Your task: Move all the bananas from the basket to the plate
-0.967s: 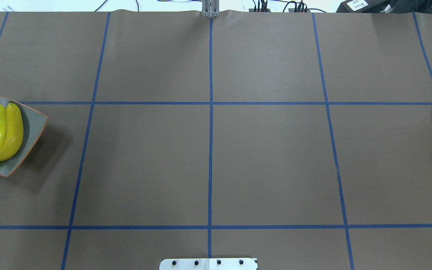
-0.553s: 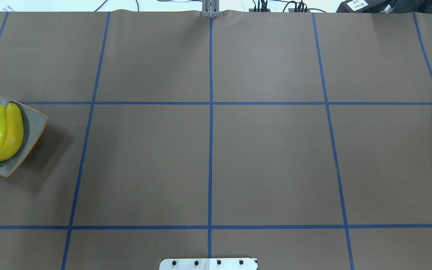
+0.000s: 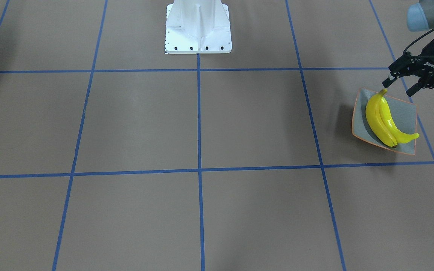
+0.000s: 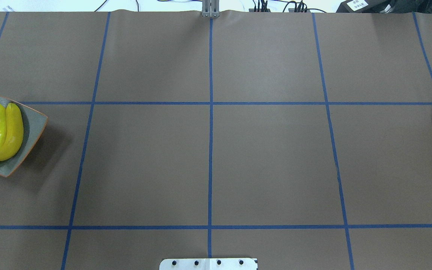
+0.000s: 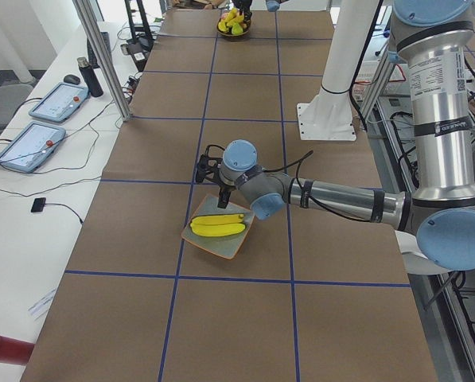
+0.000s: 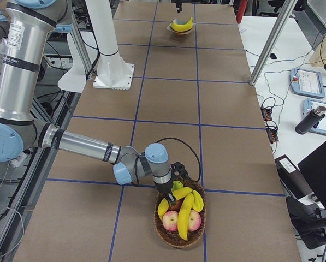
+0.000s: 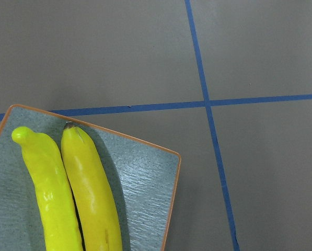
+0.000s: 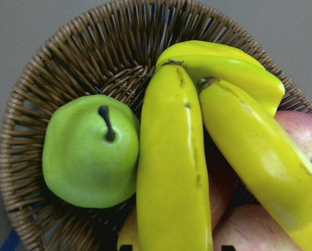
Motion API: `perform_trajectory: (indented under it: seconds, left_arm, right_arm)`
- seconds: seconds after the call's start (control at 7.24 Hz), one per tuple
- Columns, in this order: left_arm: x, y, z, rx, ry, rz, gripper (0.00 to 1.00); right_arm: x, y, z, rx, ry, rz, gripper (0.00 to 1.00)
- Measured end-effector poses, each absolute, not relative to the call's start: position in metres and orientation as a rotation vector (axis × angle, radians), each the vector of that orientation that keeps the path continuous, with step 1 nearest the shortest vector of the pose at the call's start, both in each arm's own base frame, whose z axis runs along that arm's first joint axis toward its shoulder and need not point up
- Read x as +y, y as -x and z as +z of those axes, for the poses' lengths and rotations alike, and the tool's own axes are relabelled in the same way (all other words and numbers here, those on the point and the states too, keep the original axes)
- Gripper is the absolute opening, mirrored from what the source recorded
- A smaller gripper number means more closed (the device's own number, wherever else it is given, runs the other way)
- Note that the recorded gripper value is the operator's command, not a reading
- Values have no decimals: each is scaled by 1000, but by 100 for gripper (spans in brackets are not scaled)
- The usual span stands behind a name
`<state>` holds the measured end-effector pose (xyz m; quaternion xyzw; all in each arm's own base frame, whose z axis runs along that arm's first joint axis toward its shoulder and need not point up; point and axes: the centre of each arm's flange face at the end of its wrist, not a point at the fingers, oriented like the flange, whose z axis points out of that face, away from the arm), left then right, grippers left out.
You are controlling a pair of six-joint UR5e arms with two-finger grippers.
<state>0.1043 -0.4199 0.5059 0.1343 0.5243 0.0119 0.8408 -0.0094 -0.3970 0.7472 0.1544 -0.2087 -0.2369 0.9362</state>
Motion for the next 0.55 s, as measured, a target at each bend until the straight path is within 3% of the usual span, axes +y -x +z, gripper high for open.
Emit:
perform_trajectory:
  seconds: [0.55]
  left_arm:
    - [-420, -104, 507, 1108, -282, 25, 100]
  right_arm:
    - [-403, 2, 725, -428, -371, -519, 0]
